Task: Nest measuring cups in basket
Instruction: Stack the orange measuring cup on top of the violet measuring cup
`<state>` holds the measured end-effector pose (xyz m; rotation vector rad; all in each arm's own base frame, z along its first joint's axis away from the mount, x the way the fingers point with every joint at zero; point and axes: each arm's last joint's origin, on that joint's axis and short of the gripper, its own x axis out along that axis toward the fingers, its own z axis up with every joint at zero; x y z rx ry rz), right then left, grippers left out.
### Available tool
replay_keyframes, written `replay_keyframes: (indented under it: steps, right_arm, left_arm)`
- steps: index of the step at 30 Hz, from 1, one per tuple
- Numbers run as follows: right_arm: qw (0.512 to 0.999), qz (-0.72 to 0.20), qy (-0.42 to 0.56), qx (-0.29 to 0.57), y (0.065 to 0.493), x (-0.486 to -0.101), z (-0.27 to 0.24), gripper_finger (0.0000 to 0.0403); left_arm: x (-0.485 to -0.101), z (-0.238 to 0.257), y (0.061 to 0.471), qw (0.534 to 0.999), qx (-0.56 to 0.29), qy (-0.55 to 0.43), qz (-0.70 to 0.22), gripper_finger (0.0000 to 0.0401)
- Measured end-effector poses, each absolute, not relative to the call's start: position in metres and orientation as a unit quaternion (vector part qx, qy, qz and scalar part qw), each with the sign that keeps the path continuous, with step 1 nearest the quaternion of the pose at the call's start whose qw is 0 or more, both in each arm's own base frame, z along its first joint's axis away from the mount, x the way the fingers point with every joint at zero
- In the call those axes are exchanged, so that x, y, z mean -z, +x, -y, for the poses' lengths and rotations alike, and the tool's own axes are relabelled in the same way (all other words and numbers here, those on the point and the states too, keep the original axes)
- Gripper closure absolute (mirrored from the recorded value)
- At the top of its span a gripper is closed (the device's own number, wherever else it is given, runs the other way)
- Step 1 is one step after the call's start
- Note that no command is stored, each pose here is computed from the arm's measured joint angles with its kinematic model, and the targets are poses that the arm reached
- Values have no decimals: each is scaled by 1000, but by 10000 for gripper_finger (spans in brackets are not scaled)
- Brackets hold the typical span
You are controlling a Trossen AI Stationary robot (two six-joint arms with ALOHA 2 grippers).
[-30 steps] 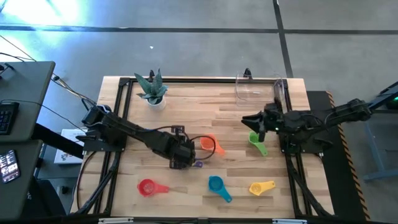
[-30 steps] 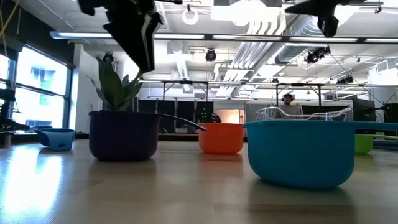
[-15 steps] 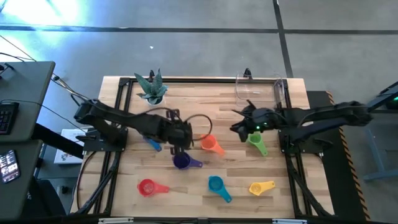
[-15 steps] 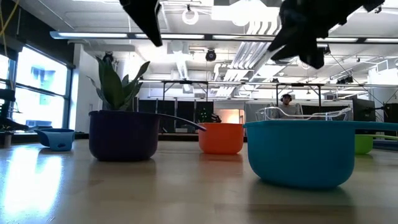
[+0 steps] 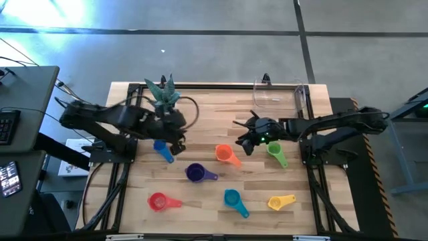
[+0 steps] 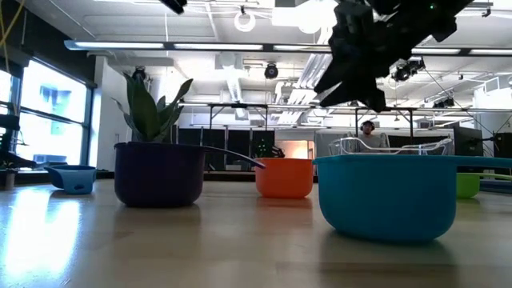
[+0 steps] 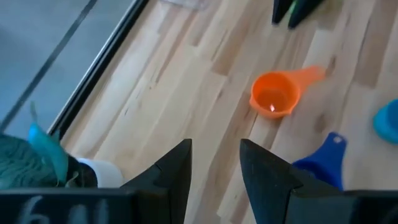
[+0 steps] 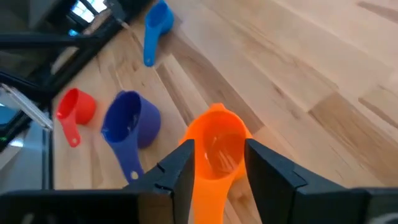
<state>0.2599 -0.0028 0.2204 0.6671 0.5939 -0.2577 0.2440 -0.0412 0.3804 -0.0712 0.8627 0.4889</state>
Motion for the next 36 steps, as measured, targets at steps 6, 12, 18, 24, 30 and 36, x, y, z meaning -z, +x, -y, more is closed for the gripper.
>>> replay_keyframes:
  steps: [6, 12, 18, 24, 30, 36]
  right_arm:
    - [892, -305, 310, 125, 277, -207, 3, 258]
    - [887, -322, 305, 130, 295, -199, 3, 258]
    - [880, -344, 299, 136, 305, -187, 3, 258]
    - [871, -359, 294, 159, 306, -179, 4, 258]
    - [870, -360, 285, 176, 306, -176, 5, 258]
    - [865, -373, 283, 180, 304, -174, 5, 258]
  left_arm:
    - [-397, 39, 222, 892, -241, -55, -377, 274]
    - [-402, 37, 214, 895, -257, -48, -361, 274]
    - [-400, 37, 215, 893, -258, -46, -365, 274]
    - [-397, 37, 215, 891, -259, -42, -371, 274]
    - [-397, 36, 215, 890, -271, -34, -365, 274]
    - [-398, 34, 215, 888, -289, -24, -356, 274]
